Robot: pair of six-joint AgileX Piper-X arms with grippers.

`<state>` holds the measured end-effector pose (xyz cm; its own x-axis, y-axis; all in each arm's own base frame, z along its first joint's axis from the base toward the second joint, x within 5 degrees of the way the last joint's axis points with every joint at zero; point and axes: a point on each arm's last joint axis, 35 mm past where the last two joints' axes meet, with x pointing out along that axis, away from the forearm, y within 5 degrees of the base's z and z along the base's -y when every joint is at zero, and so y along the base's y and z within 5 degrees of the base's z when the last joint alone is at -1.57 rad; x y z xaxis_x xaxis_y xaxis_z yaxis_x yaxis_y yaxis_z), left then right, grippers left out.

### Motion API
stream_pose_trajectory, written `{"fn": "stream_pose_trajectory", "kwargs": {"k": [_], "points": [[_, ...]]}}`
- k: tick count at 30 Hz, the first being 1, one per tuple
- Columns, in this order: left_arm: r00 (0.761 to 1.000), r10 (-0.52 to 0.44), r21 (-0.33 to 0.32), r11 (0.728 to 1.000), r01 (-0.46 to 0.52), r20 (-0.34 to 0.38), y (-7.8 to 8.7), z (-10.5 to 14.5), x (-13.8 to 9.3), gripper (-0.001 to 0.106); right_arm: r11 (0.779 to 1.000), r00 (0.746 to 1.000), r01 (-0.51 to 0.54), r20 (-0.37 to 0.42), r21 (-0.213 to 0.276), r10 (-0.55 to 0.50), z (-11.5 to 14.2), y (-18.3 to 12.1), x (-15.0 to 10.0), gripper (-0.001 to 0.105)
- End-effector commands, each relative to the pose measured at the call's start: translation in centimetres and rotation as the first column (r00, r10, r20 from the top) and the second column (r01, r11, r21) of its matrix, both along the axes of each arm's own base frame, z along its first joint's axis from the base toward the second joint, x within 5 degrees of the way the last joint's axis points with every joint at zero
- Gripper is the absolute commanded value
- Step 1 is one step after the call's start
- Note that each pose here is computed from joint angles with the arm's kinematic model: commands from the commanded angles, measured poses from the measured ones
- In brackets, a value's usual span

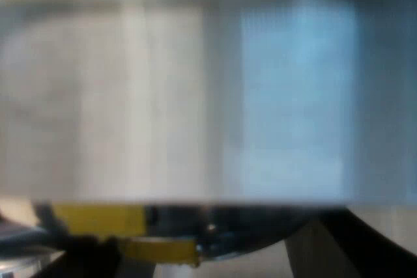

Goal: Put the handle in the coffee machine

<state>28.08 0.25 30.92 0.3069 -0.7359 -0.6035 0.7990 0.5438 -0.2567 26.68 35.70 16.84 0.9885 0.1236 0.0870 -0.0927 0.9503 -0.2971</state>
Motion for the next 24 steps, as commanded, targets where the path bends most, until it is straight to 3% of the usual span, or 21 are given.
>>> {"fn": "stream_pose_trajectory", "kwargs": {"k": [1, 7, 9, 13, 19, 24], "points": [[0.999, 0.032, -0.011, 0.999, -0.032, 0.010, 0.9, 0.9, -0.5, 0.067, 0.993, 0.997, 0.015, 0.070, 0.115, -0.023, 2.7, -0.3, 0.2, 0.048], [0.996, 0.074, 0.002, 0.997, -0.074, 0.055, 2.3, 1.9, -1.5, 0.064, 0.993, 0.997, 0.015, 0.070, 0.115, -0.023, 2.7, -0.3, 0.2, 0.048], [0.995, 0.083, 0.026, 0.996, -0.084, 0.052, 2.4, 1.9, -1.5, 0.051, 0.993, 0.997, 0.013, 0.070, 0.115, -0.021, 2.7, -0.3, 0.1, 0.048], [0.993, 0.098, 0.076, 0.992, -0.103, 0.072, 2.5, 1.9, -1.3, 0.003, 0.993, 0.997, 0.007, 0.070, 0.115, -0.015, 2.7, -0.1, -0.1, 0.048], [0.980, 0.154, 0.173, 0.969, -0.175, 0.128, 3.1, 1.1, 0.6, 0.000, 0.993, 0.997, 0.004, 0.070, 0.115, -0.012, 2.7, -0.1, -0.2, 0.048], [0.983, 0.167, 0.205, 0.962, -0.179, 0.077, 3.4, -0.8, 1.9, 0.000, 0.993, 0.997, 0.004, 0.070, 0.115, -0.012, 2.7, -0.1, -0.2, 0.048]]}}
